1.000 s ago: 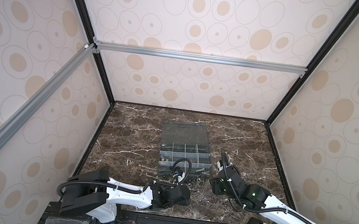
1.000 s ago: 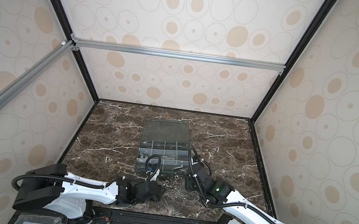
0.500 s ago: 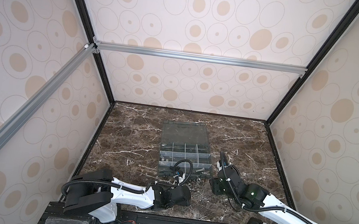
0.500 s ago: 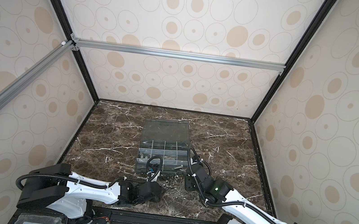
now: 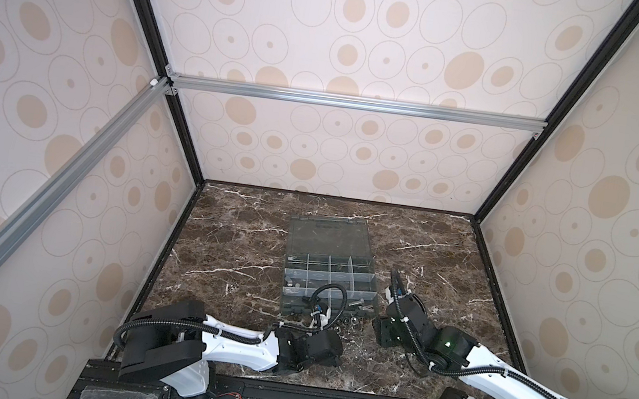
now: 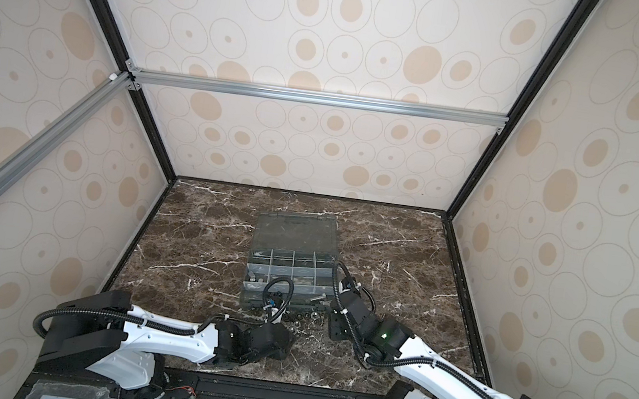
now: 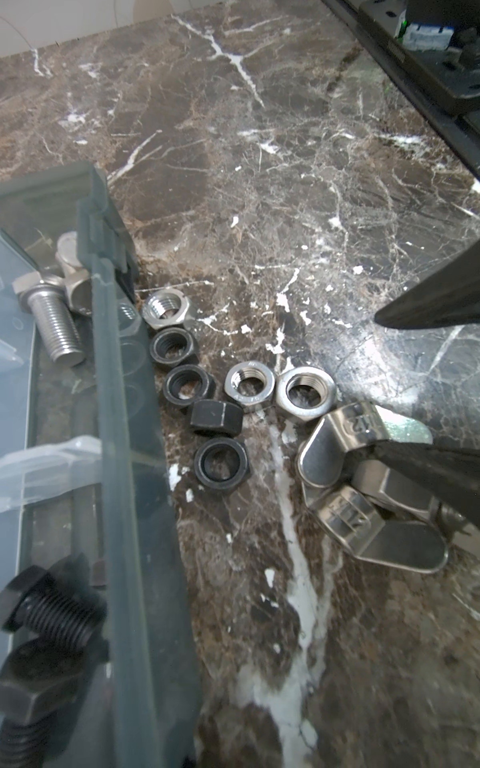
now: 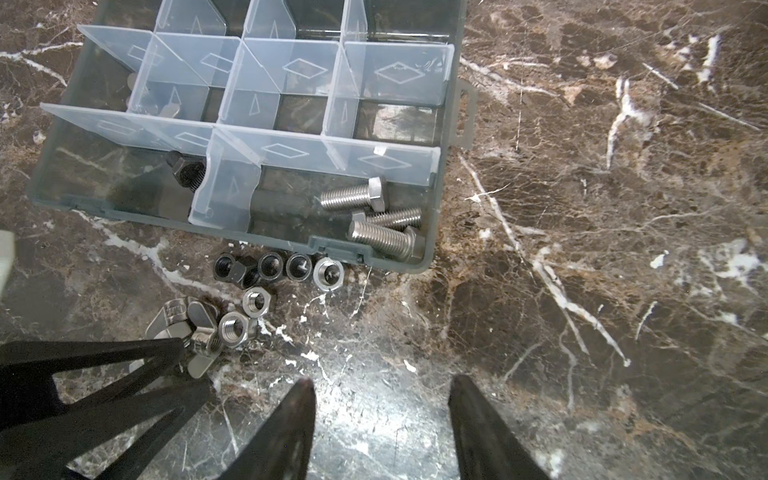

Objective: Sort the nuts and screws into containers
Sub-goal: 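Lower the left gripper onto a silver wing nut beside the box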

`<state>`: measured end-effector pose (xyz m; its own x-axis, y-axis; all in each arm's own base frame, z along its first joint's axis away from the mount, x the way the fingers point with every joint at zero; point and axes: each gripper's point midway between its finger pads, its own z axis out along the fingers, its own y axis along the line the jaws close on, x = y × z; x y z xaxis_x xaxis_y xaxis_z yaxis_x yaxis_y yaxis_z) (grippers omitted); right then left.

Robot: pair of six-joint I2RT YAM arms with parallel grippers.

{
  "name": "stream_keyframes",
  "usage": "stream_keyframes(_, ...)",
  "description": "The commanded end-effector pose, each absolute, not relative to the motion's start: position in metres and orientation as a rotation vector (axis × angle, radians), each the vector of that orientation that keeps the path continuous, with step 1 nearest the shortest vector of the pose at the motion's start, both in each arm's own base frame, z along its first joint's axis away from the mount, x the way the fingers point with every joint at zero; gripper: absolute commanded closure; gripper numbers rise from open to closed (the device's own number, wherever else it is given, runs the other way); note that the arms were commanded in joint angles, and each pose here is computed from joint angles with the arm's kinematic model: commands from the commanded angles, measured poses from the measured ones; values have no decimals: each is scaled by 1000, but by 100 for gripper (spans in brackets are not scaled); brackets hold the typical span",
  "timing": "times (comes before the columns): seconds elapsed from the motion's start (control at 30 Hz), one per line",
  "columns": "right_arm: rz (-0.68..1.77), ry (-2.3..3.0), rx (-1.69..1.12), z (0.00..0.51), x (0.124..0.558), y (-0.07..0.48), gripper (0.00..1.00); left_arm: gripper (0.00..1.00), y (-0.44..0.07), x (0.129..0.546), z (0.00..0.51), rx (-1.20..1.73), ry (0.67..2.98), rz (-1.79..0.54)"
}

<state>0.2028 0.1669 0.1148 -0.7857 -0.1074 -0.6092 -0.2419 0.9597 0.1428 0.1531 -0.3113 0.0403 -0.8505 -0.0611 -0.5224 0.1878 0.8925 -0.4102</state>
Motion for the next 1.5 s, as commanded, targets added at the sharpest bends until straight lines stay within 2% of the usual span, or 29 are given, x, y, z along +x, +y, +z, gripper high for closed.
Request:
stream_keyframes(0.0,270,2474,-216,114,206,164,44,55,-313,156,43,100,2504,-578)
stream_keyframes(0.83,270,2478,-209,113,204,162,44,57,-314,164,33,124,2517,-480)
stream_keyframes(1.47,266,2481,-205,111,204,162,44,65,-301,172,24,103,2518,-382)
